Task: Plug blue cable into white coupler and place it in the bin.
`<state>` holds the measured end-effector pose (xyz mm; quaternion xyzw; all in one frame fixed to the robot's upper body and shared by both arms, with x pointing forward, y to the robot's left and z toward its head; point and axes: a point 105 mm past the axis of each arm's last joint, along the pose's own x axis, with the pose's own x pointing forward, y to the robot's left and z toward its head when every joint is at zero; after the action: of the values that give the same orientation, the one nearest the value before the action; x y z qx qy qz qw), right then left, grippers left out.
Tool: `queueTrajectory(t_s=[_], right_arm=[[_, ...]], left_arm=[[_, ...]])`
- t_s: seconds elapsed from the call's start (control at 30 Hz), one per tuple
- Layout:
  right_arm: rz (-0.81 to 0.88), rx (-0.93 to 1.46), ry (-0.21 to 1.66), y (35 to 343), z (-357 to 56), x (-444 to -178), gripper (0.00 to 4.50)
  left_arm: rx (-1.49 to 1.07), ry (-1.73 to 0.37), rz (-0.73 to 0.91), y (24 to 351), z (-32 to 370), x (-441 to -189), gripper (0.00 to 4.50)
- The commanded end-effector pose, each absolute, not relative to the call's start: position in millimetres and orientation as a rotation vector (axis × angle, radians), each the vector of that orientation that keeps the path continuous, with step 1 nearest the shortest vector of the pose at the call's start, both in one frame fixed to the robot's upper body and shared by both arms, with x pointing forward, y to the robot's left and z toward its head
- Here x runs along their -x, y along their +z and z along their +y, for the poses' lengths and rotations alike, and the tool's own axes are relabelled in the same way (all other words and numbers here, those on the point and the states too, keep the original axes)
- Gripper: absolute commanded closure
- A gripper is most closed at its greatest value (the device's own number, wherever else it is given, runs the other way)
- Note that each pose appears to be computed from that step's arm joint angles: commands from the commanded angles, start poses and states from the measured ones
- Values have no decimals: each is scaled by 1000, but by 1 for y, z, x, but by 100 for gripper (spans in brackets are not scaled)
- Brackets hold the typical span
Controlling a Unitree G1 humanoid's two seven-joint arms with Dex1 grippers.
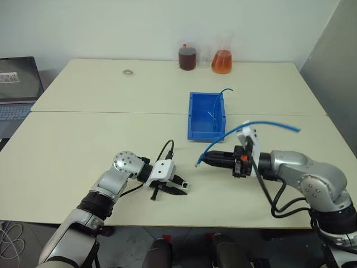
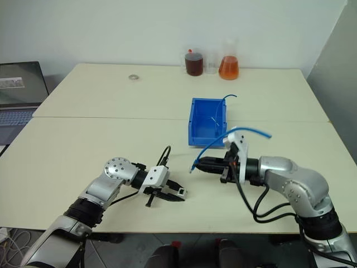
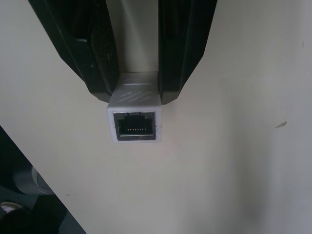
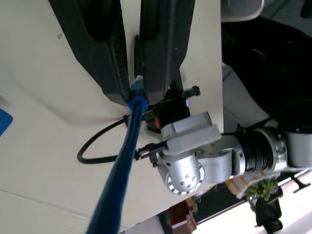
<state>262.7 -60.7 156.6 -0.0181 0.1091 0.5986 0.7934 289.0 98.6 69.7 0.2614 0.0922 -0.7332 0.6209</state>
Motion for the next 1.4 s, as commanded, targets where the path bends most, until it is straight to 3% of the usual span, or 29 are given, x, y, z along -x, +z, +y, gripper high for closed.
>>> queueTrajectory(t_s=[0.03, 0.3, 0.9, 1.4], right_arm=[[137, 164, 1340, 156, -49, -263, 439], [98, 288, 1401, 135, -40, -268, 439], [72, 448, 1497, 121, -35, -266, 439], [199, 413, 1506, 103, -27, -276, 439]], left_arm=[[-565, -1641, 242, 66, 99, -294, 373], [-539, -1626, 260, 61, 97, -290, 373], [-528, -1604, 274, 64, 98, -291, 373], [-535, -1563, 270, 66, 104, -292, 373]])
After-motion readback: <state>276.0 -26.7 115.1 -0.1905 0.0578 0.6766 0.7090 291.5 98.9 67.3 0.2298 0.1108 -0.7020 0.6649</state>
